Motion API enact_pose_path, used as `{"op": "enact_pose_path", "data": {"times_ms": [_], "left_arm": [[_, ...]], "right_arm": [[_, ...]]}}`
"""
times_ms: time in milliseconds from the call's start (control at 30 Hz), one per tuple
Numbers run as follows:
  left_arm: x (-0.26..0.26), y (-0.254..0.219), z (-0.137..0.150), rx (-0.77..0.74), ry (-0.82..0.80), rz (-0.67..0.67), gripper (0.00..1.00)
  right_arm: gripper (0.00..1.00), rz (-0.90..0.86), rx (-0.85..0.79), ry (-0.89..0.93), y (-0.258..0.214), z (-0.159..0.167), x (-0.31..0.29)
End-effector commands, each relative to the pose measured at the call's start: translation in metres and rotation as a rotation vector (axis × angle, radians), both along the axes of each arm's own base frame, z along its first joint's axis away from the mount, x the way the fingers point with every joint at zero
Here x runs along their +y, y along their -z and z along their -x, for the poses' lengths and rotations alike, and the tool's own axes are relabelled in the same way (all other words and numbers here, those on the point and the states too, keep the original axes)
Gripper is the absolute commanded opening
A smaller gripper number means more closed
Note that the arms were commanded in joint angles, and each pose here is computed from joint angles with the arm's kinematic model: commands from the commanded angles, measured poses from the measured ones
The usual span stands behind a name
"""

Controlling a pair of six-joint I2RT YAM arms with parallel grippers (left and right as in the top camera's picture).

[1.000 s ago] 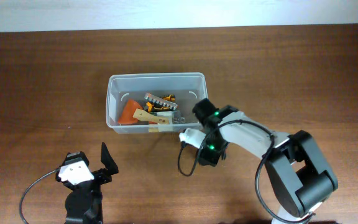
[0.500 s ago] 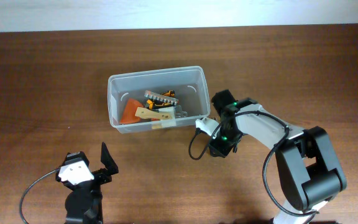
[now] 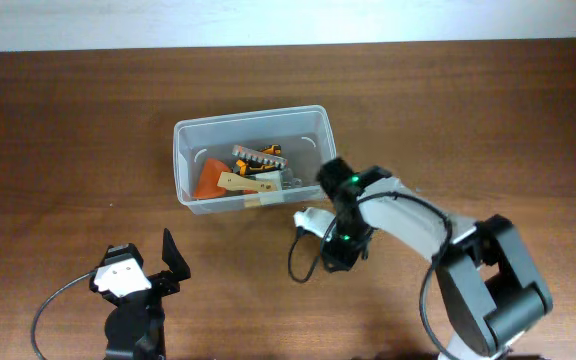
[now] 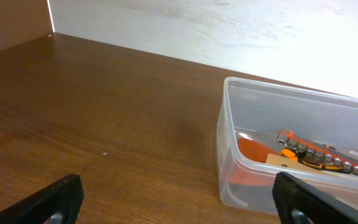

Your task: Pack container

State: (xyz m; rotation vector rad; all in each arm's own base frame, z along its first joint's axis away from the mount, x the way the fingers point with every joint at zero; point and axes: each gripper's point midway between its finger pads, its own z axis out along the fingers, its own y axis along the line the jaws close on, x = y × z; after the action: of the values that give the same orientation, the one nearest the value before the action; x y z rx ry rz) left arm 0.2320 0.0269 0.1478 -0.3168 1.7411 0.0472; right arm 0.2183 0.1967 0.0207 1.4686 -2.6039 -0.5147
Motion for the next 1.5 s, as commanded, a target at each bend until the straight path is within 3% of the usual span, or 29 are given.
{"op": "enact_pose_path", "data": {"times_ms": [0, 67, 133, 200, 400, 433, 700, 833, 1000, 1167, 1300, 1467], "left_arm": [[0.0, 0.001, 0.0, 0.002, 0.001, -0.009, 0.99], [0.0, 0.001, 0.0, 0.002, 0.001, -0.009, 0.99], [0.0, 0.001, 0.0, 0.002, 0.001, -0.009, 0.99], [0.0, 0.001, 0.0, 0.002, 0.001, -0.009, 0.99], [0.0, 0.001, 0.0, 0.002, 0.001, -0.009, 0.99], [0.0, 0.001, 0.0, 0.002, 0.001, -0.009, 0.99], [0.0, 0.001, 0.0, 0.002, 0.001, -0.009, 0.99], [0.0, 0.001, 0.0, 0.002, 0.001, -0.009, 0.99], [0.0, 0.001, 0.0, 0.002, 0.001, -0.009, 0.99], [0.0, 0.001, 0.0, 0.002, 0.001, -0.009, 0.99], [0.0, 0.001, 0.0, 0.002, 0.001, -0.009, 0.99], [0.0, 0.001, 0.0, 0.002, 0.001, -0.009, 0.99]], "right_arm": [[0.58, -0.071, -0.072, 0.018, -0.036, -0.011, 0.028], [0.65, -0.077, -0.081, 0.016, -0.047, -0.014, 0.033], [0.64, -0.093, -0.104, 0.011, -0.064, -0.022, 0.04], [0.54, -0.121, -0.146, 0.011, -0.083, -0.035, 0.049], [0.06, -0.199, -0.288, 0.01, -0.124, -0.069, 0.069], [0.04, -0.203, -0.293, 0.01, -0.124, -0.07, 0.07], [0.04, -0.249, -0.358, 0.042, -0.128, -0.089, 0.083], [0.04, -0.225, -0.316, 0.046, -0.121, -0.08, 0.083], [0.04, -0.196, -0.27, -0.137, -0.103, -0.047, 0.099], [0.04, -0.088, -0.293, -0.272, -0.072, -0.039, 0.105], [0.04, -0.002, -0.286, -0.283, -0.043, -0.047, 0.098], [0.04, -0.022, -0.322, -0.239, -0.044, -0.066, 0.099]]}}
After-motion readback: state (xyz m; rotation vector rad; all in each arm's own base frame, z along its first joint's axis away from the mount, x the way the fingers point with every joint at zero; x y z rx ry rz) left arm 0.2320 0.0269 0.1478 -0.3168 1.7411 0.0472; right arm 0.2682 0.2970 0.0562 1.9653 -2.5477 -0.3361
